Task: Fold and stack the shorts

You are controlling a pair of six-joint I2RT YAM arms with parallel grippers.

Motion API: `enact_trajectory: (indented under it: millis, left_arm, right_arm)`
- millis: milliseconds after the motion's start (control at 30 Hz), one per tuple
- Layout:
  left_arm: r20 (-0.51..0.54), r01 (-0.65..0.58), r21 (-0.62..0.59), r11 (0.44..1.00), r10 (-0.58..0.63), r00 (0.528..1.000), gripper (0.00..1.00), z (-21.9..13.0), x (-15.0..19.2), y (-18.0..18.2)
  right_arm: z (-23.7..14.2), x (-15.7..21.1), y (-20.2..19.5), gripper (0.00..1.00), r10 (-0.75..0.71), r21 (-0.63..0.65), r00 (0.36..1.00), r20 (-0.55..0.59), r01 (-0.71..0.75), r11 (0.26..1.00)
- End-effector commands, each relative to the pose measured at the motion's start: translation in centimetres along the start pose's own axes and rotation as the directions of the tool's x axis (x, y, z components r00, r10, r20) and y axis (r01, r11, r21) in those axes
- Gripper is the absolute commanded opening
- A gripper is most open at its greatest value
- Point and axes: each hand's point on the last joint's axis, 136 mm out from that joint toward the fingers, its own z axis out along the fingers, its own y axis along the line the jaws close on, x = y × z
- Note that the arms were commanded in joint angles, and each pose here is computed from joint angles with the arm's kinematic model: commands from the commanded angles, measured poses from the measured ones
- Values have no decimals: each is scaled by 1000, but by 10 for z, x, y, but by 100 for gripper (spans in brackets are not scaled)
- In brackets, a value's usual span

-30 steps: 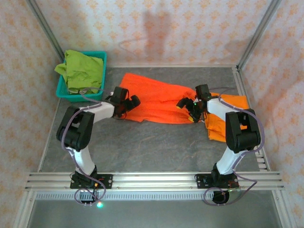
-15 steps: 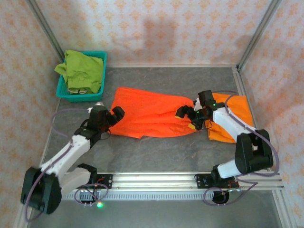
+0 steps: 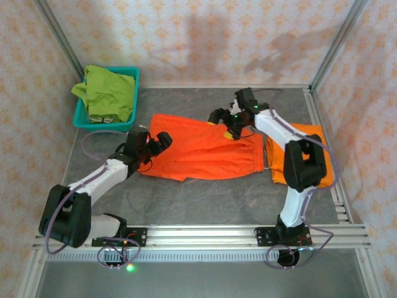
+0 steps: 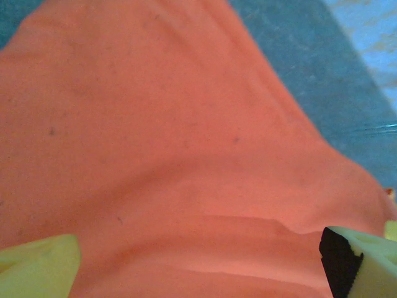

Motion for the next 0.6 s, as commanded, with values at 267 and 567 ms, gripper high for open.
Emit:
enact_trajectory:
  millis: [267,567]
  left_arm:
    - [7,-12,-134,991,13,1000,100,21,25,61]
    - [20,12,-234,972,-8,1000,100,8,45,106]
  right_arm:
    - [73,-29,-8,93,59,74,995,-87,-52,996]
    - [104,-52,-25,93,126,92,987,-103,-116,989]
